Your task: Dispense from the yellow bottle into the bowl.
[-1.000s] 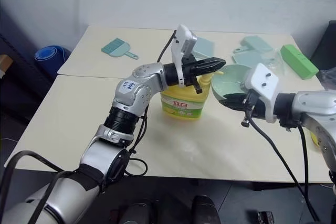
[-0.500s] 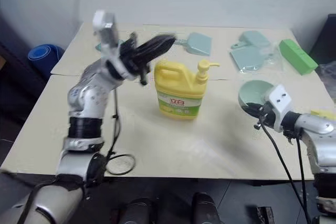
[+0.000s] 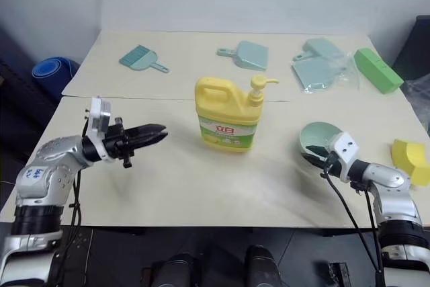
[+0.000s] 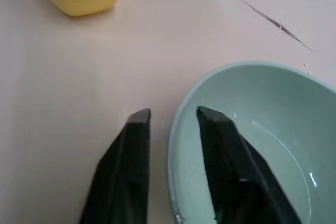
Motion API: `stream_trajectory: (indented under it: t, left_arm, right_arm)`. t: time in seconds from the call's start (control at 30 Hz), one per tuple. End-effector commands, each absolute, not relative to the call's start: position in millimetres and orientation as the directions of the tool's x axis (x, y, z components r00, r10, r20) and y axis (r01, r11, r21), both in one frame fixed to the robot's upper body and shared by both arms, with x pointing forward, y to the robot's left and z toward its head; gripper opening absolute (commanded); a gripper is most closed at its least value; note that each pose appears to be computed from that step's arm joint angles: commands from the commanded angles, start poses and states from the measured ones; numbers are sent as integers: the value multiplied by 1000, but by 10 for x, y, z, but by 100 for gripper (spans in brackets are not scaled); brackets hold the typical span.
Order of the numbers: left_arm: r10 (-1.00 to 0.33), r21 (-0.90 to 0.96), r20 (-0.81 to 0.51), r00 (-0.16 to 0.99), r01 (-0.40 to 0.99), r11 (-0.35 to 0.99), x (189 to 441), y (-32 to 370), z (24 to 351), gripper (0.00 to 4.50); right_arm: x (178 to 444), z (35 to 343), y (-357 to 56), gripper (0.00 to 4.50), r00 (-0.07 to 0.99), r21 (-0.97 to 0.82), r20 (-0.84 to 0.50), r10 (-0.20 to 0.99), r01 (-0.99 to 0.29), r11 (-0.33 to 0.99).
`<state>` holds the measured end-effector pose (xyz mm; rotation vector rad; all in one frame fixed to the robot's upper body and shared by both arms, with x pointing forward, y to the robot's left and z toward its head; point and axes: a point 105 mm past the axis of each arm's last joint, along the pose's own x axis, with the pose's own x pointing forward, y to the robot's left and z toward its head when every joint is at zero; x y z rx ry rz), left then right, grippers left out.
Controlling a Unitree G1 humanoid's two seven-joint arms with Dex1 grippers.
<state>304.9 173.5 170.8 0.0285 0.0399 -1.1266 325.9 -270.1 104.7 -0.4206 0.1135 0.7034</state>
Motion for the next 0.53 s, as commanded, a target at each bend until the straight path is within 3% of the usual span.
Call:
stream_trajectory:
  t: [0.03, 0.17, 0.23, 0.37, 0.53]
  left_arm:
    - [-865, -52, -65, 497, 864, 500, 2967, 1825, 1555, 225]
    - [-844, 14, -148, 515, 854, 519, 2678, 1993, 1151, 336]
    - [-795, 96, -176, 580, 814, 572, 2597, 2154, 965, 337]
    - [-687, 229, -247, 683, 730, 643, 2522, 2356, 707, 337]
    - [-660, 263, -222, 718, 696, 668, 2517, 2325, 669, 337]
  right_arm:
    - [3108, 1411, -2754, 251, 777, -405, -138, 614, -610, 681]
    - [2679, 1478, -2633, 383, 747, -353, -79, 660, -640, 683]
    - [2445, 1433, -2570, 448, 733, -354, -85, 675, -655, 667]
    - [2166, 1131, -2388, 448, 671, -379, -198, 715, -725, 576]
    - [2159, 959, -2396, 448, 687, -367, -207, 696, -714, 596]
